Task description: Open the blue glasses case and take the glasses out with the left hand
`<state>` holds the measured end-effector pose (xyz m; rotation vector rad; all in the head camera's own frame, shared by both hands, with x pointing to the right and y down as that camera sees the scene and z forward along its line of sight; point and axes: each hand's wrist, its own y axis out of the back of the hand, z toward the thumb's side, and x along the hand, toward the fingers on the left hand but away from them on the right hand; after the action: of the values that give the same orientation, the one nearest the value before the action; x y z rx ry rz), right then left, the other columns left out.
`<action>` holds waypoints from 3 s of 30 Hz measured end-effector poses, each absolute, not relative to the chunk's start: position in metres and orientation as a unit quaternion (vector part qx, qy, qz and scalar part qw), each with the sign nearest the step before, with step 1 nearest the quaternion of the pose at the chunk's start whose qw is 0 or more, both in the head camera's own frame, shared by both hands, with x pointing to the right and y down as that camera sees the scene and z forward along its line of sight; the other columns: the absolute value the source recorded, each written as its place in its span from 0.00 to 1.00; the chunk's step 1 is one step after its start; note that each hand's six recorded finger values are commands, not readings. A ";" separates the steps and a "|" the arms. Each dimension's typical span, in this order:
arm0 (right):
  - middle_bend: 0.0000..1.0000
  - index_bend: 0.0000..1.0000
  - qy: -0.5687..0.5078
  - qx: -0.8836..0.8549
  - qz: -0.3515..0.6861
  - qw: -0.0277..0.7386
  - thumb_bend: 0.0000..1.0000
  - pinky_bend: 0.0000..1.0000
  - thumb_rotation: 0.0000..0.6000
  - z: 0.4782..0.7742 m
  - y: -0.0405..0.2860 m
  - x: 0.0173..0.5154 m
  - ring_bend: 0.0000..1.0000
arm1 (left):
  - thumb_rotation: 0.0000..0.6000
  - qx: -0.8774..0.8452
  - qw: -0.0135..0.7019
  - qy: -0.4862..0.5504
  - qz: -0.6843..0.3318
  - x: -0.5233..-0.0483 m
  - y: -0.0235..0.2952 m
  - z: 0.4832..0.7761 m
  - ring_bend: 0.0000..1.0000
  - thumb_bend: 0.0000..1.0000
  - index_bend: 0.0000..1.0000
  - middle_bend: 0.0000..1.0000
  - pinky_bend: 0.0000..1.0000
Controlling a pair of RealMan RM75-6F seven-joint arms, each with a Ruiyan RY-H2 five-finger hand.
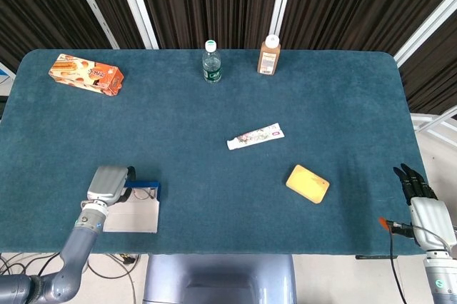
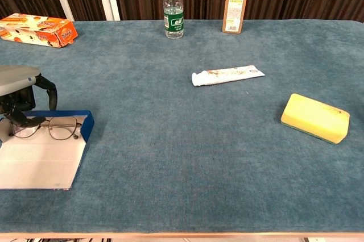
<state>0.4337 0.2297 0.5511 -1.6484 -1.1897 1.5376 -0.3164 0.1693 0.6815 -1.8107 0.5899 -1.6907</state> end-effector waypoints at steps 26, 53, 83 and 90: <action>0.00 0.00 -0.447 -0.617 0.579 0.289 0.24 0.19 1.00 0.552 0.230 0.435 0.00 | 1.00 -0.630 0.358 0.250 -0.642 -0.329 0.105 0.692 0.92 0.40 0.49 1.00 1.00; 0.00 0.00 -0.448 -0.619 0.578 0.287 0.24 0.19 1.00 0.552 0.230 0.434 0.00 | 1.00 -0.629 0.450 0.228 -0.592 -0.329 0.123 0.684 0.92 0.40 0.50 1.00 1.00; 0.00 0.00 -0.447 -0.619 0.579 0.287 0.24 0.19 1.00 0.552 0.230 0.434 0.00 | 1.00 -0.615 0.428 0.242 -0.617 -0.344 0.115 0.694 0.89 0.20 0.30 1.00 1.00; 0.00 0.00 -0.447 -0.618 0.579 0.287 0.24 0.19 1.00 0.552 0.230 0.434 0.00 | 1.00 -0.608 0.424 0.236 -0.629 -0.346 0.112 0.698 0.88 0.12 0.26 1.00 1.00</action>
<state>0.4344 0.2301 0.5522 -1.6519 -1.1942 1.5470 -0.3464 0.1123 0.6977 -1.5220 0.5903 -1.5728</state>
